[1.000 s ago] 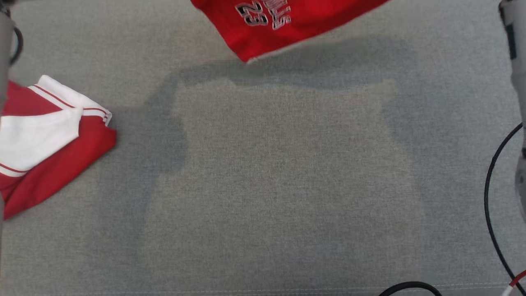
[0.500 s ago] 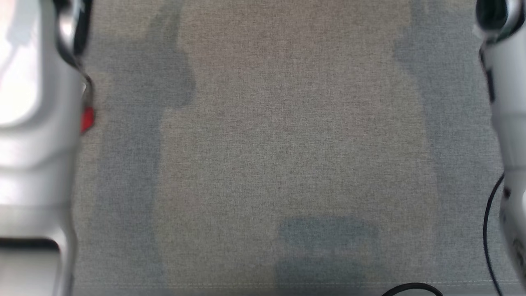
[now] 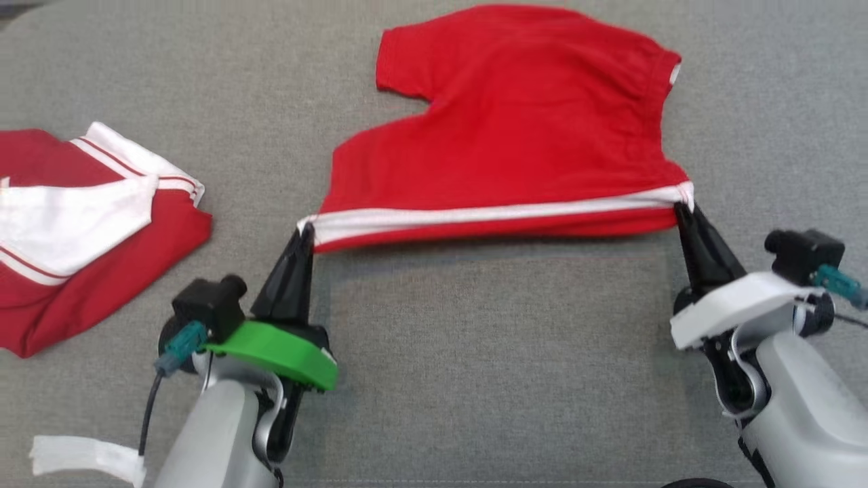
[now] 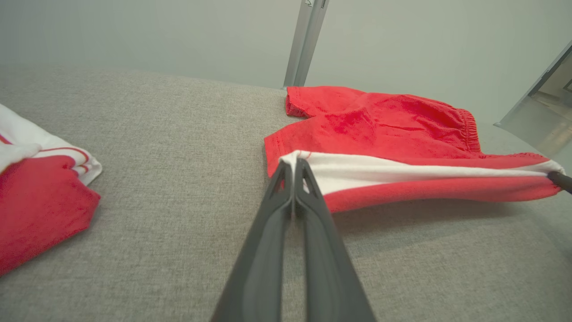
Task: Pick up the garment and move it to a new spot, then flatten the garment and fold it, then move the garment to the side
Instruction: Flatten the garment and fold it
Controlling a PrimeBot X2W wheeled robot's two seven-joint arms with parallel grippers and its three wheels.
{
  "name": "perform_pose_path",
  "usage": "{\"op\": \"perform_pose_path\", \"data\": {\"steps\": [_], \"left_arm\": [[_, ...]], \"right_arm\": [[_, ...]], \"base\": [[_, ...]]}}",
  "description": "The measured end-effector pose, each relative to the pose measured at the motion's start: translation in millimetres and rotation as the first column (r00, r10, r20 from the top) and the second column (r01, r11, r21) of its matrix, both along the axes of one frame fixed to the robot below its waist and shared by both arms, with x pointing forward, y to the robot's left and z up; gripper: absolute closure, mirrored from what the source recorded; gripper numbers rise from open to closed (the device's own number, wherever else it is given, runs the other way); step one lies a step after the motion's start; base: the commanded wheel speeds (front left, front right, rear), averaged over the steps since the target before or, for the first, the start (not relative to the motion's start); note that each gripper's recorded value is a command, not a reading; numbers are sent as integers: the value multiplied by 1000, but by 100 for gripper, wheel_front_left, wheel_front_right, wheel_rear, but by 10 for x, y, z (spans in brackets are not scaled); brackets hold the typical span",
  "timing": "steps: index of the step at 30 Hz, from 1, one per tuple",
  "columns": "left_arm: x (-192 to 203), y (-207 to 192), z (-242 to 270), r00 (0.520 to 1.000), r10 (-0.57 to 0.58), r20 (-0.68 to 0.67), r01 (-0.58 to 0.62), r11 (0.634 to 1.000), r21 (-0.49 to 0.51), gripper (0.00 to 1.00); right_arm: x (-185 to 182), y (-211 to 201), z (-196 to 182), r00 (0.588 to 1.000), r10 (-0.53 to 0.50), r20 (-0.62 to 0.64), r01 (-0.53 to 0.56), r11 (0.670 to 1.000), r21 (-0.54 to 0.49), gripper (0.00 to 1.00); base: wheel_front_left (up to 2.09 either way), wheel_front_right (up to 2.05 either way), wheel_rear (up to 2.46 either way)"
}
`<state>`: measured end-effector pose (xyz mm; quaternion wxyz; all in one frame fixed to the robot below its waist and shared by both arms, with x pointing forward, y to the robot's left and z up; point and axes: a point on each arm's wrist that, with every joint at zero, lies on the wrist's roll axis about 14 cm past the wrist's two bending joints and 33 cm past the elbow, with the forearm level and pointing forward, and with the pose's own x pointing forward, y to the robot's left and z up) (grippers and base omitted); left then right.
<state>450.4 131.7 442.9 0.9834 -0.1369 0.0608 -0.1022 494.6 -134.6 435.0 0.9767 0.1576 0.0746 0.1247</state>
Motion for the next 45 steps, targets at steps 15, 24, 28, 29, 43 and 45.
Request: {"op": "perform_pose_path", "data": {"steps": [15,24,28,29,43,45], "left_arm": [[-1217,-124,-180,995,-21,-96,16,998,-54,100],[-1701,-22,-420,986,26,-167,-37,997,-62,100],[-1684,28,-365,989,38,-146,-46,998,-52,100],[-1645,22,-304,992,32,-125,-38,998,-47,100],[-250,-467,853,954,-193,231,177,980,90,100],[-76,-522,839,948,-224,225,201,972,120,100]], "right_arm": [[-1171,-3,6,999,16,-44,-17,1000,-21,100],[-1781,-79,-294,990,12,-140,-17,999,-39,100],[-1848,-69,-310,989,21,-146,-27,999,-37,100],[-1815,-72,-264,991,17,-131,-21,999,-30,100],[-715,-218,393,987,-147,72,140,985,100,100],[-575,-276,408,980,-183,75,173,978,116,100]], "base": [[0,0,0],[0,0,0],[0,0,0],[0,0,0],[0,0,0],[0,0,0]]}}
